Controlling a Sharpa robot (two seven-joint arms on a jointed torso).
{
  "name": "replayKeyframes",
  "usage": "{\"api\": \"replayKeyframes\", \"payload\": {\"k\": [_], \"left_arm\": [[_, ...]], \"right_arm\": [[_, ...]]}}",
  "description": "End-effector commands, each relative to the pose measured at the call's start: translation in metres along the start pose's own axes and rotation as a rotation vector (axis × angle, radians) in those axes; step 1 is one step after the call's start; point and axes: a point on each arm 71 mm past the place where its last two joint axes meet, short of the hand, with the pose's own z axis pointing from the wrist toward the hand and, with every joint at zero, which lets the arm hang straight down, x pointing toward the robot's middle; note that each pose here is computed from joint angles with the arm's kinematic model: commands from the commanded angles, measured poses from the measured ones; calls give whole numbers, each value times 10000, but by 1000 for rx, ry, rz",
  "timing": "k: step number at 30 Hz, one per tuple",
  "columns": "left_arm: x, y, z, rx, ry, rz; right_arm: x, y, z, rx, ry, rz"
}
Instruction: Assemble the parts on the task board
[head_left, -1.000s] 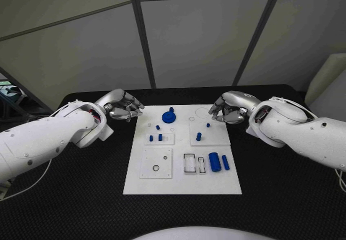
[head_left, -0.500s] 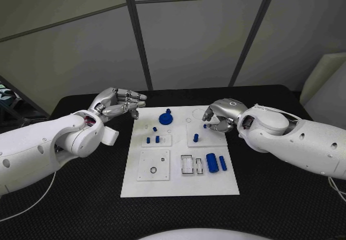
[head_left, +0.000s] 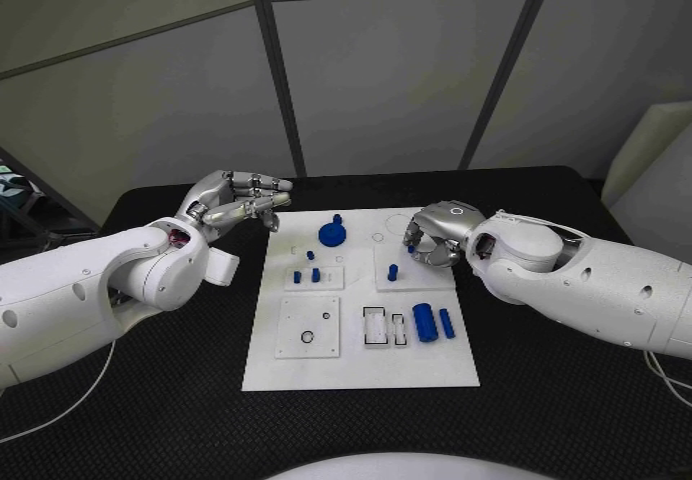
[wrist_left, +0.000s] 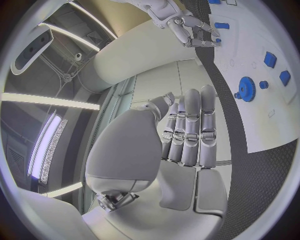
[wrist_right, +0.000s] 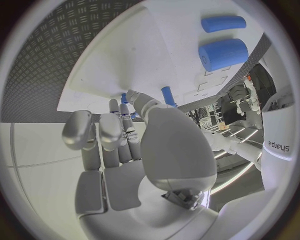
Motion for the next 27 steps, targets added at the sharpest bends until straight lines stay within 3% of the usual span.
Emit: {"api": "replayKeyframes", "payload": {"k": [1,10,27], "left_arm": [[-5,-21,1,21,0,-33],[-15,-17,1,18,-2,-35],[-33,-5,6,11,-4,-35]], "right_arm": [[20,1,11,6,33,-23],[25,34,22,-4,34,-22],[-7,46,25,0,-11,-15]]}}
